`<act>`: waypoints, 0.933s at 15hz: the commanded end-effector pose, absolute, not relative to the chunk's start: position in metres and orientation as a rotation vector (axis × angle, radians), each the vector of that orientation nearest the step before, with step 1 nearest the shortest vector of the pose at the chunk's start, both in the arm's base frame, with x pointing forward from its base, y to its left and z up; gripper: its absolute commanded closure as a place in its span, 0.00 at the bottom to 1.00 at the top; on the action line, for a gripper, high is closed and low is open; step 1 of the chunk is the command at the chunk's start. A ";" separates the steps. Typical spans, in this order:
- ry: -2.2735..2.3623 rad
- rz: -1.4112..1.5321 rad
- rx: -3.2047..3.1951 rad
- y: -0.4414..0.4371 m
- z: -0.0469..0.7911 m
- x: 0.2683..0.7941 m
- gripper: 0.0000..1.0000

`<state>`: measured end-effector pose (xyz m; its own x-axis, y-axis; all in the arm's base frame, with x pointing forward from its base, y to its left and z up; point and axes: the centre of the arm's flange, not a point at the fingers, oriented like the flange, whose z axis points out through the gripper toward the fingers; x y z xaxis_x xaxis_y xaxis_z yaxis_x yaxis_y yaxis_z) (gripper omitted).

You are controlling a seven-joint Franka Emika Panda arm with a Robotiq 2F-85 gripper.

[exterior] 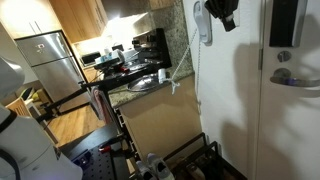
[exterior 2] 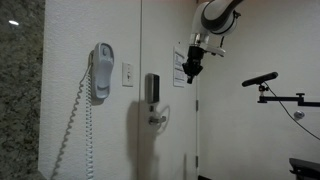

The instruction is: Push a button on the digital lock on the door

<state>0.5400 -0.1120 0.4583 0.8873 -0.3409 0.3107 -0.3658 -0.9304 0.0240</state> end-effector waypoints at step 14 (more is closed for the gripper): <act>-0.509 1.158 2.840 -0.104 0.466 0.548 1.00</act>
